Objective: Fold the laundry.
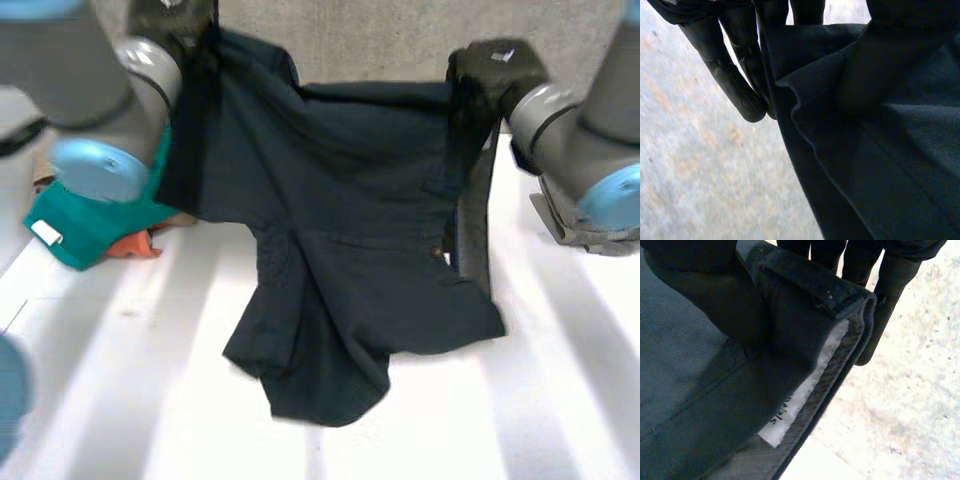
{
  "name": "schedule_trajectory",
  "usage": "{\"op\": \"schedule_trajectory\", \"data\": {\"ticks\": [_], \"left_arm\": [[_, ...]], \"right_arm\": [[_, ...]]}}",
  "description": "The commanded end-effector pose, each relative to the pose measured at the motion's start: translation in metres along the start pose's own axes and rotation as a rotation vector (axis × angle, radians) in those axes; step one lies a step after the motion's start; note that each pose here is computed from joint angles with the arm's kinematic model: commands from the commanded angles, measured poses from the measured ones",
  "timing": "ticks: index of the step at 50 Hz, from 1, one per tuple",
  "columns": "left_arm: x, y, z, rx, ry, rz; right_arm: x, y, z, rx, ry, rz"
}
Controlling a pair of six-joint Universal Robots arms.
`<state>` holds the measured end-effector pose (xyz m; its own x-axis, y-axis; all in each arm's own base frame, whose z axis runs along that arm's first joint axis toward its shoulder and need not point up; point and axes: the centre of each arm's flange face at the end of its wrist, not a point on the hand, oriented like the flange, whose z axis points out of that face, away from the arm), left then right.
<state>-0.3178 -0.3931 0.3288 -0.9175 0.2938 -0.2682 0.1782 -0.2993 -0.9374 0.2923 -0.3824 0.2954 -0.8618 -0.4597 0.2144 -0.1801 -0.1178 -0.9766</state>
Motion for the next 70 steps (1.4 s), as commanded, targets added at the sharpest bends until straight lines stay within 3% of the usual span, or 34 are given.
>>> {"op": "schedule_trajectory", "data": {"ticks": [1, 5, 13, 19, 23, 31, 37, 48, 60, 70], "left_arm": [[0.008, 0.047, 0.026, 0.031, -0.058, 0.037], [0.022, 0.041, 0.018, 0.009, -0.028, 0.037], [0.017, 0.024, -0.006, -0.106, -0.024, 0.034], [0.025, 0.013, -0.063, -0.259, 0.043, 0.031], [0.05, 0.015, -0.127, -0.39, 0.179, 0.026], [0.088, 0.043, -0.227, -0.596, 0.398, 0.029], [0.112, 0.065, -0.27, -0.684, 0.481, 0.005], [0.137, 0.104, -0.269, -0.731, 0.463, 0.055], [0.143, 0.114, -0.255, -0.639, 0.402, 0.185], [0.147, 0.121, -0.254, -0.596, 0.376, 0.262]], "right_arm": [[0.006, 0.039, 0.048, 0.235, 0.16, -0.045], [-0.005, 0.056, 0.057, 0.255, 0.126, -0.087], [-0.008, 0.056, 0.026, 0.016, 0.06, -0.127], [-0.008, 0.048, -0.025, -0.206, -0.059, -0.214], [-0.009, 0.057, -0.069, -0.35, -0.196, -0.305], [-0.015, 0.084, -0.111, -0.381, -0.367, -0.325], [-0.012, 0.114, -0.117, -0.383, -0.343, -0.298], [-0.022, 0.147, -0.111, -0.341, -0.247, -0.185], [-0.044, 0.16, -0.103, -0.324, -0.237, -0.189], [-0.035, 0.155, -0.098, -0.315, -0.175, -0.176]]}}
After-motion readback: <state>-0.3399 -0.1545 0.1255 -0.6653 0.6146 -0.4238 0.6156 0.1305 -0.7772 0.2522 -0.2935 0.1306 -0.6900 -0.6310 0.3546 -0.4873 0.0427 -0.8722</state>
